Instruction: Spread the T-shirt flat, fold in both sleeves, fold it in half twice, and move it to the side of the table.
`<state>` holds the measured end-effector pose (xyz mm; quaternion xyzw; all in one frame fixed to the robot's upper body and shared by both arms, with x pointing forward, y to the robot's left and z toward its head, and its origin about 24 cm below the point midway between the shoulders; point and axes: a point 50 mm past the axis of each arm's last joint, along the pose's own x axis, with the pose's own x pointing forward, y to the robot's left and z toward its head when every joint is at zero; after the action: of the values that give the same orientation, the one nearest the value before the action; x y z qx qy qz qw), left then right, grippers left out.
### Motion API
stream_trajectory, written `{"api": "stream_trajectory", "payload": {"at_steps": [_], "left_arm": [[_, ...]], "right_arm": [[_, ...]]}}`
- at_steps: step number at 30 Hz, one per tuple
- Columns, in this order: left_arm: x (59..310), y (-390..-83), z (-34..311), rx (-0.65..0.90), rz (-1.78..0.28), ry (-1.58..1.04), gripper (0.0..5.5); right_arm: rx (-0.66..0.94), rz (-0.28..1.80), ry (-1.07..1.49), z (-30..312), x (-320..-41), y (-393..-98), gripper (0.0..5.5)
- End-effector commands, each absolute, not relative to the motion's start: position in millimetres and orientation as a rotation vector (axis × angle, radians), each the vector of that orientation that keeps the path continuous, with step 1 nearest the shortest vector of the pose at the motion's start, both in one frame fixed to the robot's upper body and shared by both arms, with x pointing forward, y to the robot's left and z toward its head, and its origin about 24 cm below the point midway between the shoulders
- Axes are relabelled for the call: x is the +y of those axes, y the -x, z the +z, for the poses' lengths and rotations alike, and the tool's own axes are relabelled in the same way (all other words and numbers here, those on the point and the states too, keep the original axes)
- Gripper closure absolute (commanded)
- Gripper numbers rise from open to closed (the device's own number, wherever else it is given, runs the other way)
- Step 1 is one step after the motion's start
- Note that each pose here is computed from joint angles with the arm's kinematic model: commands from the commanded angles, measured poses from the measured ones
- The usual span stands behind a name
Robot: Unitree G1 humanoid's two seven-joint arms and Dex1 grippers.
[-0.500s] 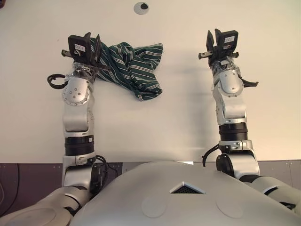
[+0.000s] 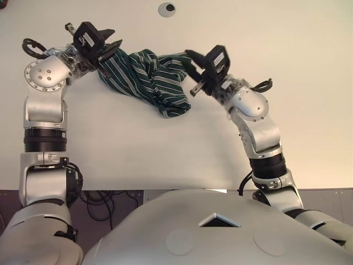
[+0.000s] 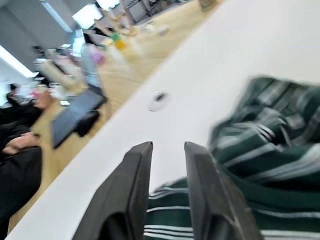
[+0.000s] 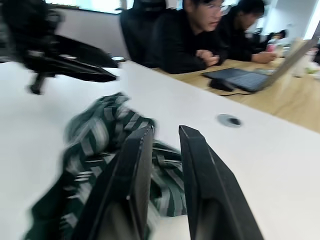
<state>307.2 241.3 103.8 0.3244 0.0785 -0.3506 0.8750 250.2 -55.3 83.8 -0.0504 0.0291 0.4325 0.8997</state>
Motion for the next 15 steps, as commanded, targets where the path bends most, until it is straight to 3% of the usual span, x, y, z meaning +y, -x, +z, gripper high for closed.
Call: {"api": "stream_trajectory", "payload": {"at_steps": [1,8,15], "left_arm": [[247.6,-318.7,115.3,0.238,-0.868,-0.873,4.37],[256.4,-335.3,128.0,0.428,-1.067,-1.039,4.37],[260.8,-347.8,129.7,0.516,-1.100,-1.125,4.37]], "right_arm": [[0.197,1.024,0.126,82.2,-46.3,-245.3,4.56],[0.408,1.189,0.140,78.8,-38.2,-232.2,4.56],[0.498,1.220,0.148,74.7,-36.1,-222.1,4.56]]}}
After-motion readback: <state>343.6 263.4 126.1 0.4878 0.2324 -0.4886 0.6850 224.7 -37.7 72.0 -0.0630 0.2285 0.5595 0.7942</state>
